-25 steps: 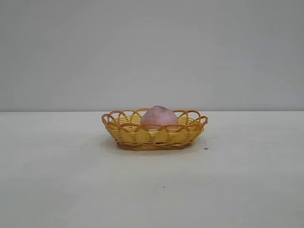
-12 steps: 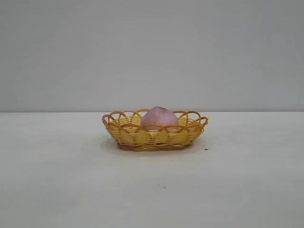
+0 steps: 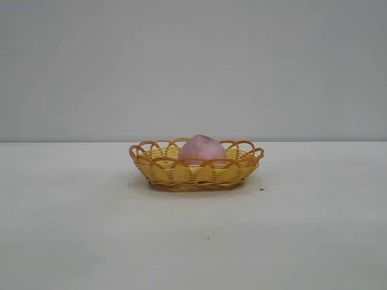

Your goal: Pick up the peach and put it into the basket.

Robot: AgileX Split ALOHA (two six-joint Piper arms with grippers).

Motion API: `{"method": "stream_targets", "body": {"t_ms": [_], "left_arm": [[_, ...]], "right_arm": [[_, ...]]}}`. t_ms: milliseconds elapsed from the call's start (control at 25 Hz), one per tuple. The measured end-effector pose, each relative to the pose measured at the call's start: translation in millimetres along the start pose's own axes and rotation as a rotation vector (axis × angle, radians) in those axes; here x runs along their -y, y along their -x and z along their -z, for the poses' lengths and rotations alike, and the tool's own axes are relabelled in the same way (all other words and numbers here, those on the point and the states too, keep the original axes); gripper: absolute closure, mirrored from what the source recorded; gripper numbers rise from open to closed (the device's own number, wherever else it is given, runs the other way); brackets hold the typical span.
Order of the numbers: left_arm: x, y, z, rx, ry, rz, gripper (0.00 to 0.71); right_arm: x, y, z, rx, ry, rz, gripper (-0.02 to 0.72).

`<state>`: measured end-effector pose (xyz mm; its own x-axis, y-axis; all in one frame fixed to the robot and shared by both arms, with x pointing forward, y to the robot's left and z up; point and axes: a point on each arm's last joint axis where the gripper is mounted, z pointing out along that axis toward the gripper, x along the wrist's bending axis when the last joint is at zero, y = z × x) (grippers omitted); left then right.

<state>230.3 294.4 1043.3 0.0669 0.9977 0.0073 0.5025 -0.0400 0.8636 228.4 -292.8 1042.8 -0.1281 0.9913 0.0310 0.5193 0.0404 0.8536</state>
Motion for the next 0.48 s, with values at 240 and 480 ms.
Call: {"method": "stream_targets", "body": {"t_ms": [240, 480], "left_arm": [[0.0, 0.3, 0.0, -0.005, 0.000, 0.005, 0.194], [0.0, 0.3, 0.0, -0.005, 0.000, 0.005, 0.194]], "right_arm": [[0.0, 0.0, 0.0, 0.000, 0.000, 0.000, 0.282], [0.0, 0.0, 0.0, 0.000, 0.000, 0.000, 0.282]]}}
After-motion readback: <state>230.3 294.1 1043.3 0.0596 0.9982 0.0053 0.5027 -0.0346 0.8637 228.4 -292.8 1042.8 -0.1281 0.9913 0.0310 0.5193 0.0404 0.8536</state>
